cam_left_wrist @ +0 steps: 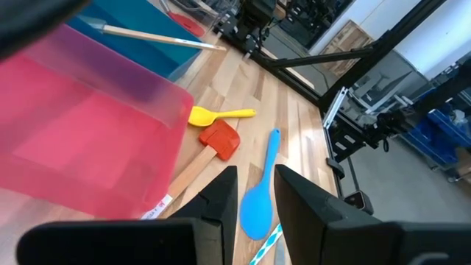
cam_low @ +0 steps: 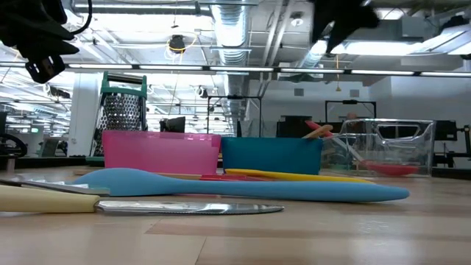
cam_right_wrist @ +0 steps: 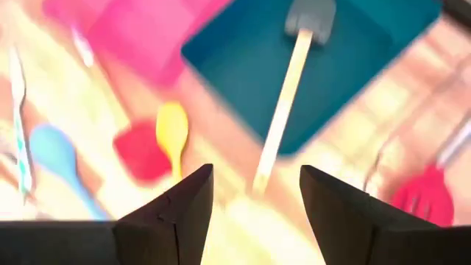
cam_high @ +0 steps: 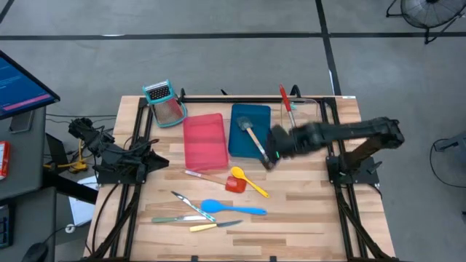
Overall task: Pick & Place Kitchen Items
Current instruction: Put the yellow serving spoon into the transparent bin
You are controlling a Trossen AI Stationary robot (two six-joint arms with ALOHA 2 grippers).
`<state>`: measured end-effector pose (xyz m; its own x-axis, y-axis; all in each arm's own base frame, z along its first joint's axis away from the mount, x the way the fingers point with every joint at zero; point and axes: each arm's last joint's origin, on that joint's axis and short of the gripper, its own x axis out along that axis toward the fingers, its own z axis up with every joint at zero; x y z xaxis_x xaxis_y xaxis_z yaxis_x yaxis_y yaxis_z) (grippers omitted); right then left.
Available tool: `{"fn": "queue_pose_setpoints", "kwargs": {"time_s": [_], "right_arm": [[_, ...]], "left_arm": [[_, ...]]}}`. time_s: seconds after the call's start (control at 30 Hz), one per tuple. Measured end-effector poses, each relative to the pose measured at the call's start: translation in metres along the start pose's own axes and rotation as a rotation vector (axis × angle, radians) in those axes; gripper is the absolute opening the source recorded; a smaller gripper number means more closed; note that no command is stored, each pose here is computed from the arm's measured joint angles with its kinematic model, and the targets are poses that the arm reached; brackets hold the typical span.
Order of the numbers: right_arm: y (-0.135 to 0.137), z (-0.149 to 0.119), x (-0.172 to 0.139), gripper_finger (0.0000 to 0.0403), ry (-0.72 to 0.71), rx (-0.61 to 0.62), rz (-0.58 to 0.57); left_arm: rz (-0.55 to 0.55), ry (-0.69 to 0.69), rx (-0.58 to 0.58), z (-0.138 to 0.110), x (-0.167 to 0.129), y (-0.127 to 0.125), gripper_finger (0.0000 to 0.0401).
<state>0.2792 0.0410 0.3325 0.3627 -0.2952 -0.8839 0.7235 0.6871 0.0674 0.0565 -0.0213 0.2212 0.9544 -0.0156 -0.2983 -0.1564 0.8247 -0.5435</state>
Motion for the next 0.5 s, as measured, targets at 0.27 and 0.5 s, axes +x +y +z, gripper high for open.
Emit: {"fn": "queue_pose_setpoints", "kwargs": {"time_s": [0.27,0.5], "right_arm": [[0.057,-0.081,0.003,0.0233,0.064,-0.068,-0.022],[0.081,-0.147,0.033,0.0246,0.065,-0.143,-0.033]], "left_arm": [[-0.001,-0.001,-0.001,0.0,0.0,0.0,0.0076],[-0.006,0.002,-0.003,0.0,0.0,0.0,0.0076]]}}
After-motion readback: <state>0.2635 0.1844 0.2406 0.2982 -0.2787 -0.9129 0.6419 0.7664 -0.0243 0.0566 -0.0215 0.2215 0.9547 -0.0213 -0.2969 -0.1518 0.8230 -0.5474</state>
